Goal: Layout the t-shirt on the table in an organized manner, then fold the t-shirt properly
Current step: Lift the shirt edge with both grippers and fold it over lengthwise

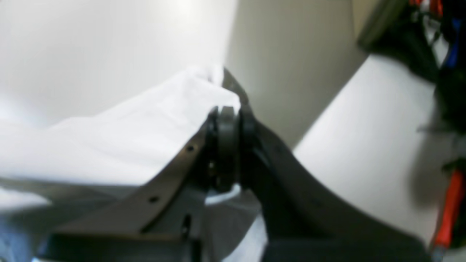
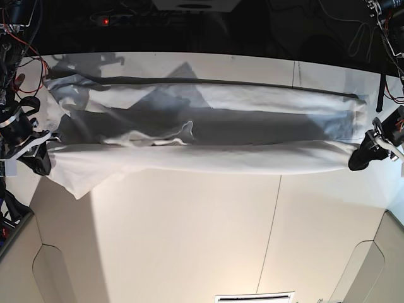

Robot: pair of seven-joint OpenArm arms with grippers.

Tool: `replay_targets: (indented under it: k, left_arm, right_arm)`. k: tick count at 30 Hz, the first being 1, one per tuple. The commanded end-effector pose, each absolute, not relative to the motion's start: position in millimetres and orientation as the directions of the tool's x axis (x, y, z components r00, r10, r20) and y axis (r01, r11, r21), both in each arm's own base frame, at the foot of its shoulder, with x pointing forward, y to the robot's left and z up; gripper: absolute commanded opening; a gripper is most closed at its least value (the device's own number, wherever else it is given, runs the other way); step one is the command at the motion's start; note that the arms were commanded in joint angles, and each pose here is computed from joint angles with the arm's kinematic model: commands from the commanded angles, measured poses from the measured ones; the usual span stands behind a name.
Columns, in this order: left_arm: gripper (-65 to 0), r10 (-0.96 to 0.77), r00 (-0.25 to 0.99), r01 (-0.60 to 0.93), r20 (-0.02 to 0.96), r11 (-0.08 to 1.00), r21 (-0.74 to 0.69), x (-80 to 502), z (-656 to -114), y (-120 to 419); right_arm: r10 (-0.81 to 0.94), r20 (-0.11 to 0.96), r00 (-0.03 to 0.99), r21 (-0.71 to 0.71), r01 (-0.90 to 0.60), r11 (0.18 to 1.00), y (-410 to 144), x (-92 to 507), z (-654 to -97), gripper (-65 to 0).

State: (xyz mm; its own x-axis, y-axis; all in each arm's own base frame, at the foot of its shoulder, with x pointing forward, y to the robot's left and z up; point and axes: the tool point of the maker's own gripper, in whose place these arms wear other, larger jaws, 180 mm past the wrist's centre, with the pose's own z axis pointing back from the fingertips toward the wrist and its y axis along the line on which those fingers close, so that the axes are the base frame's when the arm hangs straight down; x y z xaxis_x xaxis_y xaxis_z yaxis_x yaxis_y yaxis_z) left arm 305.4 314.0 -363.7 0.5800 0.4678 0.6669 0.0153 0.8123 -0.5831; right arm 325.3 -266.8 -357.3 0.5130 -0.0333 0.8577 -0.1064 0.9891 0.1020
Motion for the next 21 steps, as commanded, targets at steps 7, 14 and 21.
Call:
replay_targets:
  k: [7,14,21]
  left_arm:
    - [-65.0,0.443,0.608,0.014,0.659,0.824,-0.567,289.2,-366.7,319.3]
    - [-65.0,0.392,0.685,-0.018,0.614,0.852,-0.523,267.8,-389.5,320.0]
    - [-65.0,0.351,0.728,-0.035,0.589,0.877,-0.480,256.7,-405.3,319.5]
  right_arm:
    - [-0.092,0.825,0.558,0.137,-0.039,0.990,-290.8,303.5,-360.4,-65.0]
    - [-0.091,0.760,0.644,0.143,-0.029,0.989,-289.1,274.7,-385.9,-65.0]
    - [-0.107,0.703,0.703,0.146,0.004,0.989,-284.2,252.7,-412.9,-65.0]
